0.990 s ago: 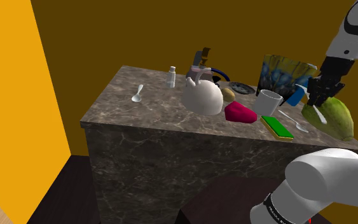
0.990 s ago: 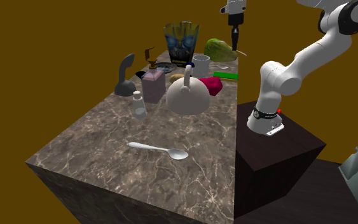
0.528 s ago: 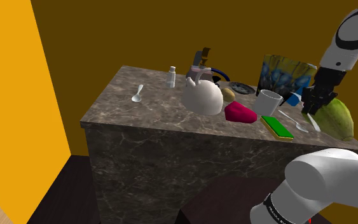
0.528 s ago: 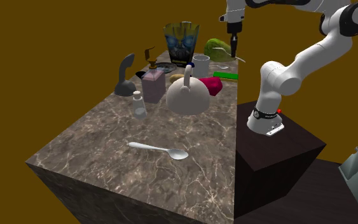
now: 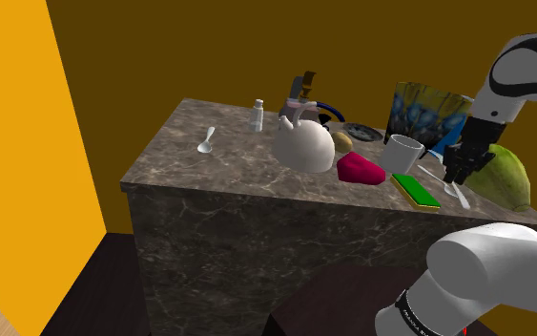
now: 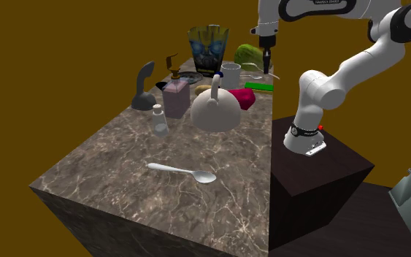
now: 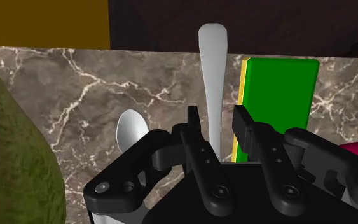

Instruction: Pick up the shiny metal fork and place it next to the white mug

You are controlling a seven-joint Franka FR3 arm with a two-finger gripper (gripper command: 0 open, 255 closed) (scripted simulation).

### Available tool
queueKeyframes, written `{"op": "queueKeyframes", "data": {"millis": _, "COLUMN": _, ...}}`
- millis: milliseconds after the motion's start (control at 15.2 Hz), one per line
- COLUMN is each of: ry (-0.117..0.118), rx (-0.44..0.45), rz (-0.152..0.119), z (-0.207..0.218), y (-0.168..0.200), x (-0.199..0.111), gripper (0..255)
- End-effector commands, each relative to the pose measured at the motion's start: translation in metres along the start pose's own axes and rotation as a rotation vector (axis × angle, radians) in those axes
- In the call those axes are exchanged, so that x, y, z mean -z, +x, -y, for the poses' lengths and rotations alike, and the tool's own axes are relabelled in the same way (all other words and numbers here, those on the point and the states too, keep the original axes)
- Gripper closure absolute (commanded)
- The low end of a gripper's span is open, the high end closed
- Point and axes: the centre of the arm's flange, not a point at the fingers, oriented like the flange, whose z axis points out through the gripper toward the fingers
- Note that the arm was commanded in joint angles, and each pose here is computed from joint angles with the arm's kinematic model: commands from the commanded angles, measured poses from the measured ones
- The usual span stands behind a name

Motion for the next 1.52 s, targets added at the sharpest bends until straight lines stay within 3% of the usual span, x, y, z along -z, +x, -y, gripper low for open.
{"op": "queueKeyframes", "data": {"millis": 0, "ry": 0.000, "rx": 0.000, "rz": 0.000, "z": 0.000, "y": 0.002, "x": -0.012, "gripper": 255}}
{"op": "queueKeyframes", "data": {"millis": 462, "ry": 0.000, "rx": 0.000, "rz": 0.000, "z": -0.001, "y": 0.007, "x": -0.046, "gripper": 255}}
{"op": "queueKeyframes", "data": {"millis": 924, "ry": 0.000, "rx": 0.000, "rz": 0.000, "z": -0.001, "y": 0.007, "x": -0.046, "gripper": 255}}
{"op": "queueKeyframes", "data": {"millis": 990, "ry": 0.000, "rx": 0.000, "rz": 0.000, "z": -0.001, "y": 0.007, "x": -0.046, "gripper": 0}}
{"op": "queueKeyframes", "data": {"millis": 1320, "ry": 0.000, "rx": 0.000, "rz": 0.000, "z": -0.001, "y": 0.007, "x": -0.046, "gripper": 0}}
{"op": "queueKeyframes", "data": {"millis": 1452, "ry": 0.000, "rx": 0.000, "rz": 0.000, "z": -0.001, "y": 0.007, "x": -0.020, "gripper": 0}}
